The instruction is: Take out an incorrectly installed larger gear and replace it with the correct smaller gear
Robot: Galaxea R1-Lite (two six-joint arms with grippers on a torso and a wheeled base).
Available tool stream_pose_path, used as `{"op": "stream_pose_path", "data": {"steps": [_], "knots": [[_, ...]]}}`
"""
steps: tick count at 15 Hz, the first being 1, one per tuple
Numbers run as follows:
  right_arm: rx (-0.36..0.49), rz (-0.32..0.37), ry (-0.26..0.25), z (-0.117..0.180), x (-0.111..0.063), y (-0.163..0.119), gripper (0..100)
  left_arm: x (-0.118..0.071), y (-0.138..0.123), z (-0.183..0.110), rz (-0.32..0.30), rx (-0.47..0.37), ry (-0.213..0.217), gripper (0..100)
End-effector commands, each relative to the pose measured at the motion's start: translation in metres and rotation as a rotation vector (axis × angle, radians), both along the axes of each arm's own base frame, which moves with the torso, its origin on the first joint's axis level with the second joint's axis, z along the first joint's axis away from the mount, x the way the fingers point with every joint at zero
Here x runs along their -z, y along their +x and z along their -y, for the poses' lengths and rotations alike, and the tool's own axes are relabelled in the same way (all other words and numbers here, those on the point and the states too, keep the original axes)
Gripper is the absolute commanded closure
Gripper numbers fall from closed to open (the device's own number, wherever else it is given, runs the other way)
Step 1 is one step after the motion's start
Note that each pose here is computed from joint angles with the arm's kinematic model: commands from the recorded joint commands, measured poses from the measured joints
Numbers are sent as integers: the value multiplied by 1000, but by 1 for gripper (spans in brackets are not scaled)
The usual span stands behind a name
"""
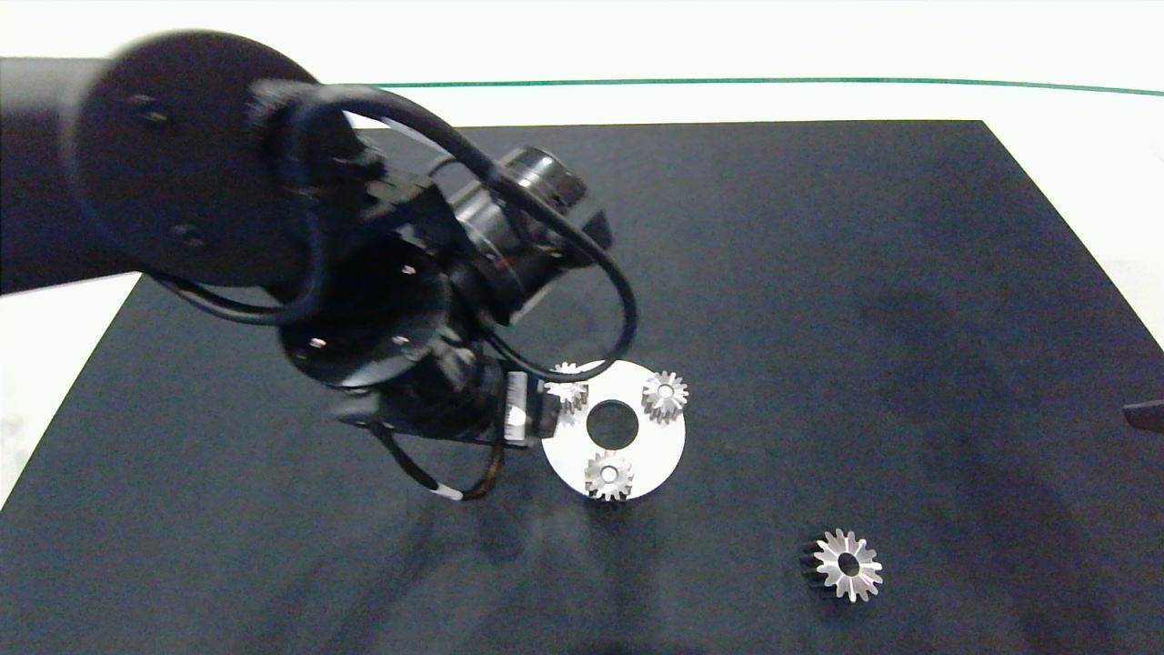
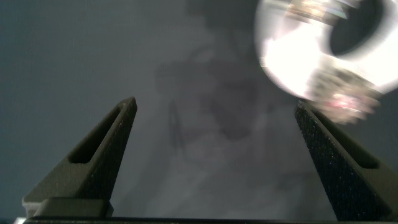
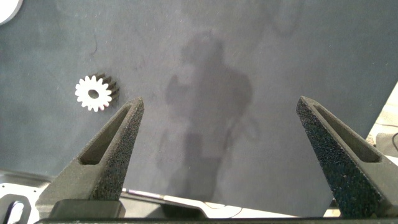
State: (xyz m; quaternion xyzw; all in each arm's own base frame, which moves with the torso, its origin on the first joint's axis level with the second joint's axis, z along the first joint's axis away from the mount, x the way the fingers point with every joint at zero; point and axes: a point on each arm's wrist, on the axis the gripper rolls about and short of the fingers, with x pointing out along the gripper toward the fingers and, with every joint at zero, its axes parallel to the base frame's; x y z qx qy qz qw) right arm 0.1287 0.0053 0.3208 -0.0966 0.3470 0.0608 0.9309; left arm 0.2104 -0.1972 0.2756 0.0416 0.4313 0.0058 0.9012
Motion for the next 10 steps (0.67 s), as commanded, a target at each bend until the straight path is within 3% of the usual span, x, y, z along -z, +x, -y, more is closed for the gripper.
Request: {"op": "stream_pose_path", "data": {"steps": [1, 3, 6, 10], "knots": [[2, -18, -3, 0, 3, 2, 0, -46, -48, -98, 114, -188, -97, 0], [12, -44, -13, 0, 7, 8, 0, -53, -69, -121, 99, -223, -74, 0], [29, -51, -32, 0, 11, 14, 0, -62, -95, -136, 121, -198, -77, 0], [23, -47, -35, -1, 15, 16, 0, -64, -106, -142, 133, -181, -76, 0]]}}
